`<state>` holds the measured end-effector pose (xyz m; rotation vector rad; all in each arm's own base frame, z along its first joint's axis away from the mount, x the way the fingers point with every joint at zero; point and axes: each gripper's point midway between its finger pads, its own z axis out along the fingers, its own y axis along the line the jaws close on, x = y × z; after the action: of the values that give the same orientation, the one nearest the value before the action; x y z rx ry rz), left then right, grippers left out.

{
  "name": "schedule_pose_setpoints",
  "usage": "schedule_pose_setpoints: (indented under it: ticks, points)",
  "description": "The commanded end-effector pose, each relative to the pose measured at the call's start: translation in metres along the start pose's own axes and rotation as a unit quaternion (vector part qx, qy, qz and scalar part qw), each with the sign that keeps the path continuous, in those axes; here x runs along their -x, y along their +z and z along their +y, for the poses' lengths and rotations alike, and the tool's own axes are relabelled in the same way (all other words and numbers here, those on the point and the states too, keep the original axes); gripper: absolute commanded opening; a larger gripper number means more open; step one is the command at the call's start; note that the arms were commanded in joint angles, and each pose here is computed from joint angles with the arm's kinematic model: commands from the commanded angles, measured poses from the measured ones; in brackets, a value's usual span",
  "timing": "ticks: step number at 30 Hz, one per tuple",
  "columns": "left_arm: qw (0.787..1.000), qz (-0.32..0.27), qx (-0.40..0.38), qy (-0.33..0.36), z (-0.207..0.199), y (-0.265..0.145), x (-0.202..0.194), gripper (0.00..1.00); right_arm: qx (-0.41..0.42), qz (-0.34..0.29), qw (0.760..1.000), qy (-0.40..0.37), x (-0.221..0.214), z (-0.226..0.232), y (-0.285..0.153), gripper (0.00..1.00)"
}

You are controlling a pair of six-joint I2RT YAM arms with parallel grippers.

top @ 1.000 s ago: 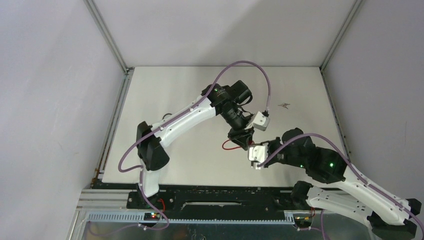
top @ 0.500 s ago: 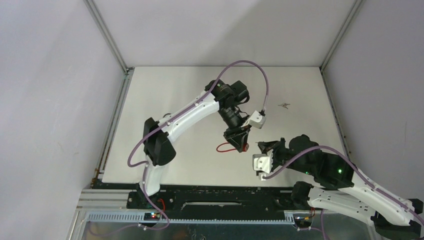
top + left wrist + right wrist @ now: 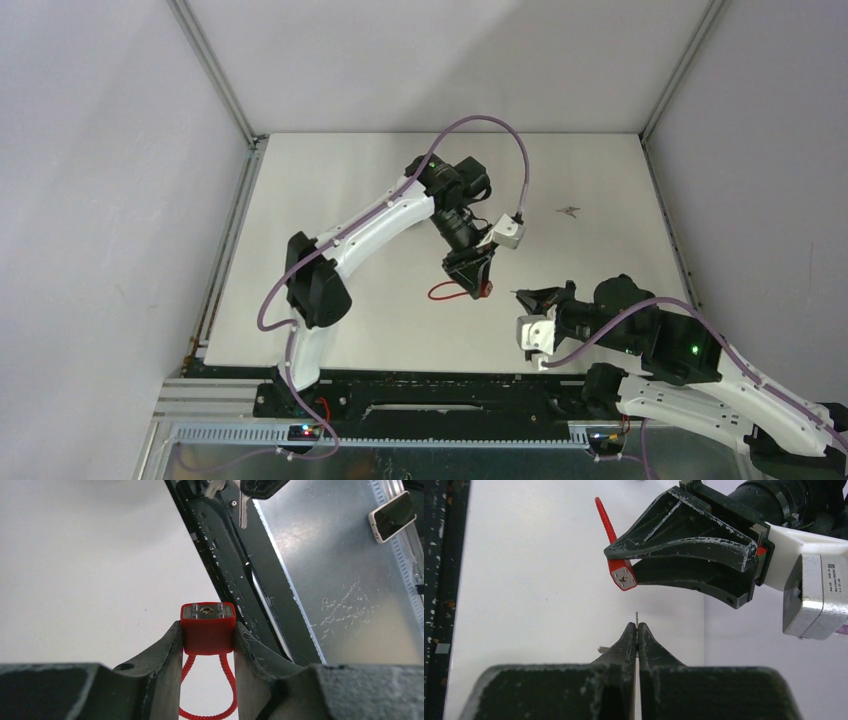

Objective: Unlock with the key

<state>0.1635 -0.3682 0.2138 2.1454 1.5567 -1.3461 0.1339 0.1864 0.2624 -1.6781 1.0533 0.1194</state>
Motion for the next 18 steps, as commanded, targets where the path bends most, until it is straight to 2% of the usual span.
schedule_pose_setpoints:
  ticks: [1, 11, 18]
  points:
    - [0.998, -0.027, -0.032, 0.042, -0.026, -0.002, 0.023, 0.00, -0.001, -0.051, 0.999, 0.018, 0.023, -0.006, 0.001, 0.00]
    - [0.992, -0.021, -0.045, 0.113, -0.053, 0.007, 0.037, 0.00, 0.035, -0.091, 0.994, 0.042, 0.038, 0.008, 0.001, 0.00]
    - [0.989, -0.025, -0.045, 0.140, -0.060, 0.011, 0.043, 0.00, 0.071, -0.095, 0.992, 0.047, 0.039, 0.022, 0.003, 0.00]
